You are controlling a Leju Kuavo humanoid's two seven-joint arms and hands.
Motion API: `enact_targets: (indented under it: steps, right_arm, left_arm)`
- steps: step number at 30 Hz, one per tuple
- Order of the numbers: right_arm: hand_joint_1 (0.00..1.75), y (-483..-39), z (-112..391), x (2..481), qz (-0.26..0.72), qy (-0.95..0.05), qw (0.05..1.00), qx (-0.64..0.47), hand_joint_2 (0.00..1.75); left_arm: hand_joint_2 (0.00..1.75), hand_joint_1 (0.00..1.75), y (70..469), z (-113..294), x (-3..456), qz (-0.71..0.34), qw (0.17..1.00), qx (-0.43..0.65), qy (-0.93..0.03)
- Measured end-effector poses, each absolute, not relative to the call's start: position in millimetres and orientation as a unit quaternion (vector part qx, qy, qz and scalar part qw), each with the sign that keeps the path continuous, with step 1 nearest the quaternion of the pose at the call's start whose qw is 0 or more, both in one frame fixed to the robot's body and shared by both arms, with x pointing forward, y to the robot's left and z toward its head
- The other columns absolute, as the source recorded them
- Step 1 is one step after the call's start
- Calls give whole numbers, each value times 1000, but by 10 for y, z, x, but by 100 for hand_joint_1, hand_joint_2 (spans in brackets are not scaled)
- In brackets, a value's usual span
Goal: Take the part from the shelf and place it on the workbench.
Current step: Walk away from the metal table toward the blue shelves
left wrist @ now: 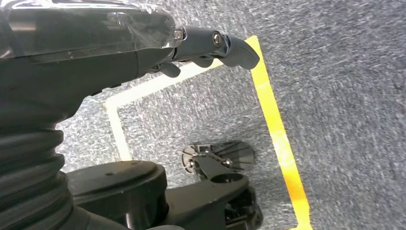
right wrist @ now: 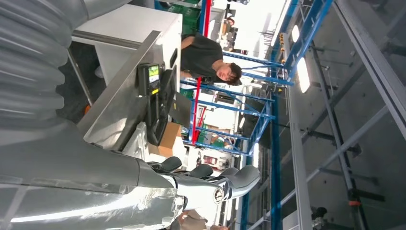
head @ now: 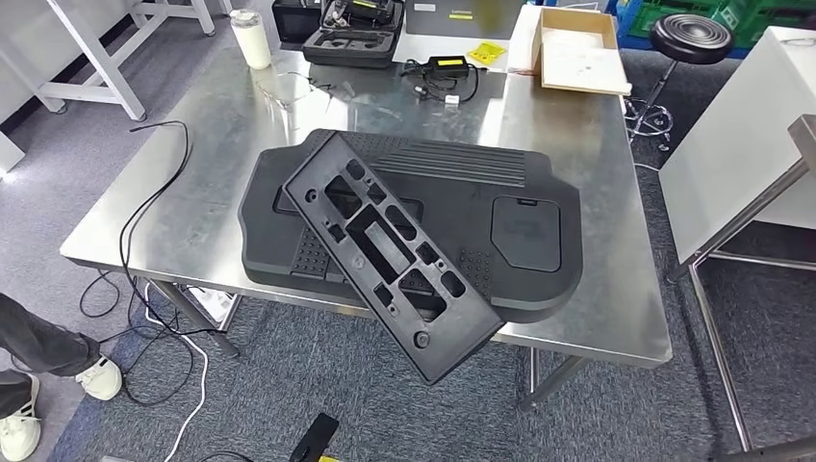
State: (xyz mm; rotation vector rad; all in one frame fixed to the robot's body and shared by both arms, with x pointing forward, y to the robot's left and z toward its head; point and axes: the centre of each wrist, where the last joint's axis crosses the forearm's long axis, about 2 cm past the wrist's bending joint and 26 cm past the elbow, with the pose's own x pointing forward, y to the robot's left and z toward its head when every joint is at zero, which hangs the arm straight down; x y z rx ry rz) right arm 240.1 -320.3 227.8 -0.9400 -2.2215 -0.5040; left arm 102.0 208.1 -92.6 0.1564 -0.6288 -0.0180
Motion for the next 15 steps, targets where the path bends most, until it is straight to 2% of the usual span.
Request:
enact_targets:
  steps: [15]
  right_arm:
    - [0, -3203, 2282, 2408, -193, -851, 331, -359, 175]
  left_arm:
    - [175, 0, 2081, -929, 1009, -9, 948, 77, -308]
